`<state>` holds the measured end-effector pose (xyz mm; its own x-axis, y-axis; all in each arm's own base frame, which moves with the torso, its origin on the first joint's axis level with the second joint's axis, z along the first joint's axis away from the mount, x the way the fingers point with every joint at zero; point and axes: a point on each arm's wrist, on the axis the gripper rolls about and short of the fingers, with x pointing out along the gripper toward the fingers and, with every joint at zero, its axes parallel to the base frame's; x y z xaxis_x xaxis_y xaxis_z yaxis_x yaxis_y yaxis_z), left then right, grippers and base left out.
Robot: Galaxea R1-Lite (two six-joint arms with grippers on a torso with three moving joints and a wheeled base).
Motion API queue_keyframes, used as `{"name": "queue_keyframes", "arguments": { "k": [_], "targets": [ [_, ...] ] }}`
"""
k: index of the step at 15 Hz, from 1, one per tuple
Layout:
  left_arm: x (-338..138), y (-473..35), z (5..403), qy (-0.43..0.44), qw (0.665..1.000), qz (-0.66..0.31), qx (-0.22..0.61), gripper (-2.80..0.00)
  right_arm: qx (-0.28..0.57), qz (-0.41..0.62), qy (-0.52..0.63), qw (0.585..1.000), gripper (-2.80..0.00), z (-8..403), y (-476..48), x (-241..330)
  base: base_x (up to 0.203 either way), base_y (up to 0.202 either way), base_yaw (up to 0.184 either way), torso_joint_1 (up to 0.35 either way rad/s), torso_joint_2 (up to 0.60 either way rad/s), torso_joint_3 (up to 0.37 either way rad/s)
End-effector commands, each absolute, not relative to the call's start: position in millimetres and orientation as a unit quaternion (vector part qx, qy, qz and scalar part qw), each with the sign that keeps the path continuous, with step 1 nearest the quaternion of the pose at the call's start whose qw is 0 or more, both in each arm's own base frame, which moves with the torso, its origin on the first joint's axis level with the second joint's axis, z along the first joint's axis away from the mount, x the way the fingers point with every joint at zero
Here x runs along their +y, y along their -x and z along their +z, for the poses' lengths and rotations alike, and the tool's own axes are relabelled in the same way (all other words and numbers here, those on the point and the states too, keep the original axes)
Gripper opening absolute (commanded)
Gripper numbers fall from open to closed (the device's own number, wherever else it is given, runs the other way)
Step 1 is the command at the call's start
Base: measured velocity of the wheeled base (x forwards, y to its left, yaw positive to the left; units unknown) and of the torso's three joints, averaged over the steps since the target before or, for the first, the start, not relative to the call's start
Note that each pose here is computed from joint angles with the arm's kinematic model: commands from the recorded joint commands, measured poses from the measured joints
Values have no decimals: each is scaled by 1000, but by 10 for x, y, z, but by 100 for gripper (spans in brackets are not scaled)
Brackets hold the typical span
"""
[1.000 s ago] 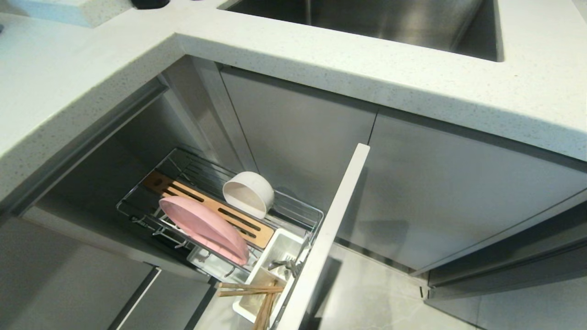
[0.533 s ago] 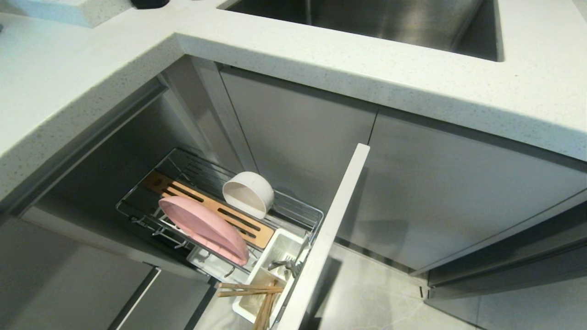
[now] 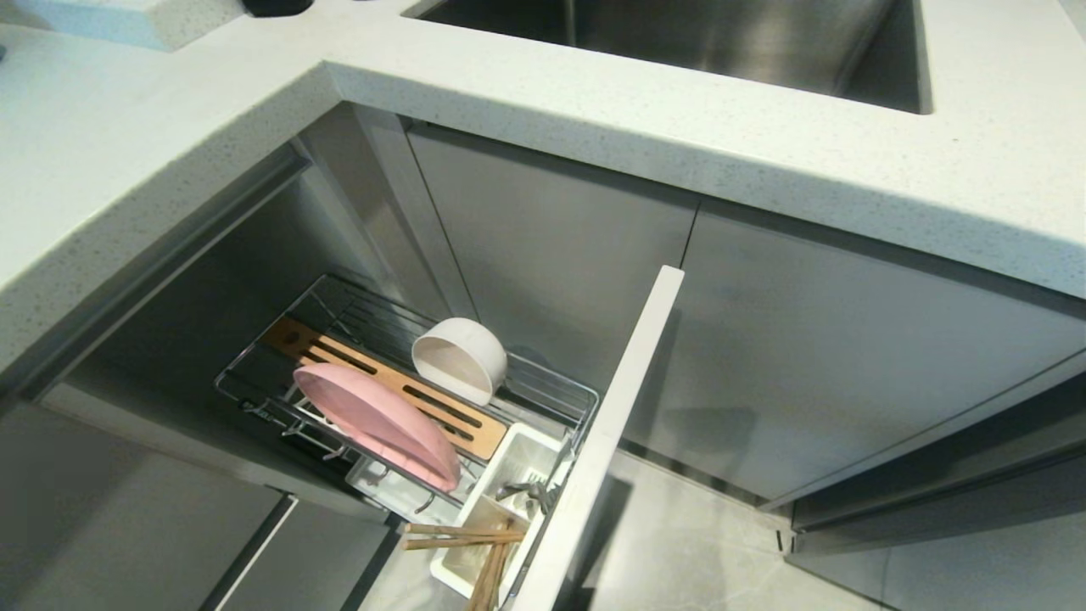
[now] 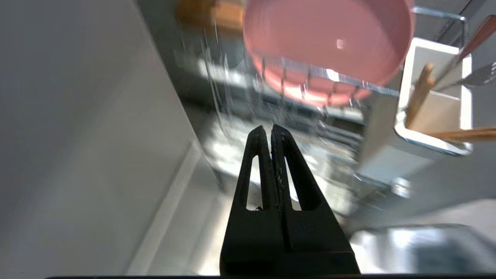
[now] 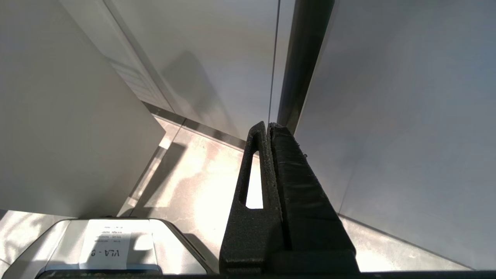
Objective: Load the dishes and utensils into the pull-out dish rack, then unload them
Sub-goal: Take the plate out of the cupboard
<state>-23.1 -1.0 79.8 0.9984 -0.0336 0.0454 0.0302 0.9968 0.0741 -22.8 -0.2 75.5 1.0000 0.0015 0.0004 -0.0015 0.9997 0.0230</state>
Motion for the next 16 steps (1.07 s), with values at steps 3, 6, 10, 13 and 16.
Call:
{"name": "queue_keyframes", "arguments": {
  "k": [3, 6, 10, 13, 16],
  "targets": [
    [0, 227, 743, 21, 1000, -1, 5, -280, 1, 1, -12, 1000, -280, 751, 227, -2, 0, 0, 0, 0, 0, 0],
    [0, 227, 749, 33, 999, 1, 2, -280, 0, 1, -12, 1000, -280, 752, 227, -2, 0, 0, 0, 0, 0, 0],
    [0, 227, 749, 34, 999, 1, 2, -280, 0, 2, -12, 1000, -280, 752, 227, -2, 0, 0, 0, 0, 0, 0],
    [0, 227, 749, 34, 999, 1, 2, -280, 1, 1, -12, 1000, -280, 751, 227, -2, 0, 0, 0, 0, 0, 0],
    [0, 227, 749, 34, 999, 1, 2, -280, 1, 1, -12, 1000, -280, 751, 227, -2, 0, 0, 0, 0, 0, 0]
  ]
}}
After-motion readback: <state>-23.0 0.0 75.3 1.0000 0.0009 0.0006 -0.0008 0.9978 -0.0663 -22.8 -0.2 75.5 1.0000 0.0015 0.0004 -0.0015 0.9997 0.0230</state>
